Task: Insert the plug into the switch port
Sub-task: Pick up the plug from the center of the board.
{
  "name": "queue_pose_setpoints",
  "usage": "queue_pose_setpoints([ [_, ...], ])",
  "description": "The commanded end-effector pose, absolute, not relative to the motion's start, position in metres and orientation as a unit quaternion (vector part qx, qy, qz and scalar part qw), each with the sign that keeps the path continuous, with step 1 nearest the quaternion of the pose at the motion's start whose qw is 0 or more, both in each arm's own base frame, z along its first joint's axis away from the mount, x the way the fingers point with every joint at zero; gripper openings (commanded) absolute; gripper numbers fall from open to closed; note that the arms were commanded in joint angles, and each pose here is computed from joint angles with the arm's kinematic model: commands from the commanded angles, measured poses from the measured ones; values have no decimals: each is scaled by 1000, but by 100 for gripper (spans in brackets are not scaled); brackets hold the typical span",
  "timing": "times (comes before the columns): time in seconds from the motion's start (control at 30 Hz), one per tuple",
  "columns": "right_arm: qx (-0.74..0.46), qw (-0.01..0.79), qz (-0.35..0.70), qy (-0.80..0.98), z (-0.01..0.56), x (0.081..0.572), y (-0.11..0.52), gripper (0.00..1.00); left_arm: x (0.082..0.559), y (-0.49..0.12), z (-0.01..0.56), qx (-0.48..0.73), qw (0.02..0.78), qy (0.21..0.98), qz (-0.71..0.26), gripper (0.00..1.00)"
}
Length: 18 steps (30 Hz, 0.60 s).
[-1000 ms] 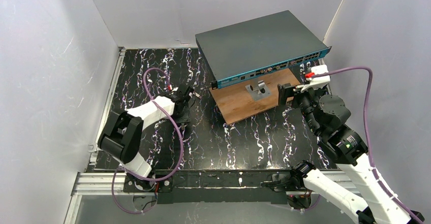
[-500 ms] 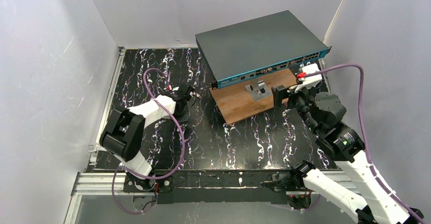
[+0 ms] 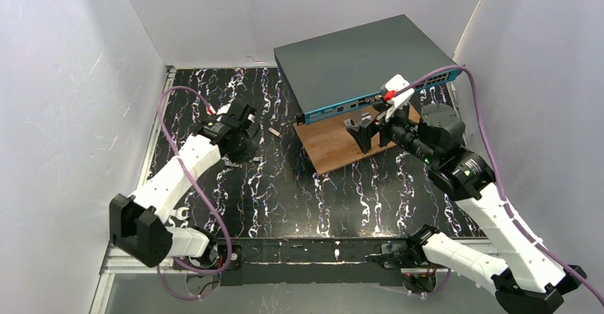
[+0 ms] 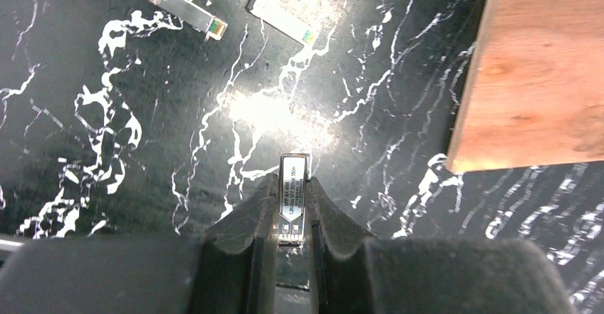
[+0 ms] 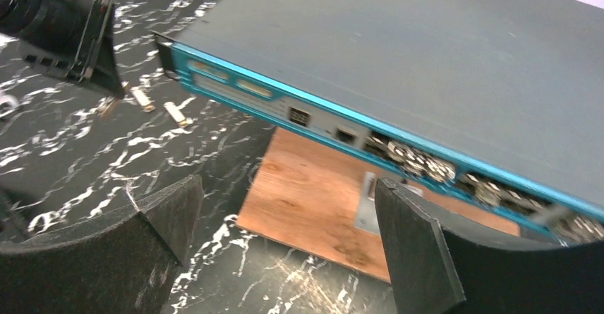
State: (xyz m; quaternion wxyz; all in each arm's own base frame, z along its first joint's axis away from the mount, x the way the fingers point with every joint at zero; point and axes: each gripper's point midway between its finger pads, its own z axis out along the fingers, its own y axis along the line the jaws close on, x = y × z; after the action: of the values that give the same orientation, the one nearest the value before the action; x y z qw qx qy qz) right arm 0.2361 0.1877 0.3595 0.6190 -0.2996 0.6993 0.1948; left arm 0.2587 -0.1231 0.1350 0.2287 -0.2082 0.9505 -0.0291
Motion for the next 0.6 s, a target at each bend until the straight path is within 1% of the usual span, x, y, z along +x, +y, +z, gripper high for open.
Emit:
queue_pose_setpoints([
  [0.0,-364,620,274,639,393,221,224,98,232,-106,170,-275,221,936,-20,0],
  [0.1,-386,601,307,629,393,222,244,97,225,-102,188,-309,218,925,-21,0],
  [0.3,-417,575,344,614,385,218,290,97,208,-101,211,-377,179,908,-15,0],
  [0.43,-462,566,325,601,370,191,339,98,201,-110,218,-404,152,902,-30,0],
  [0.57,-486,560,327,585,357,165,377,97,196,-120,226,-423,135,894,-64,0],
])
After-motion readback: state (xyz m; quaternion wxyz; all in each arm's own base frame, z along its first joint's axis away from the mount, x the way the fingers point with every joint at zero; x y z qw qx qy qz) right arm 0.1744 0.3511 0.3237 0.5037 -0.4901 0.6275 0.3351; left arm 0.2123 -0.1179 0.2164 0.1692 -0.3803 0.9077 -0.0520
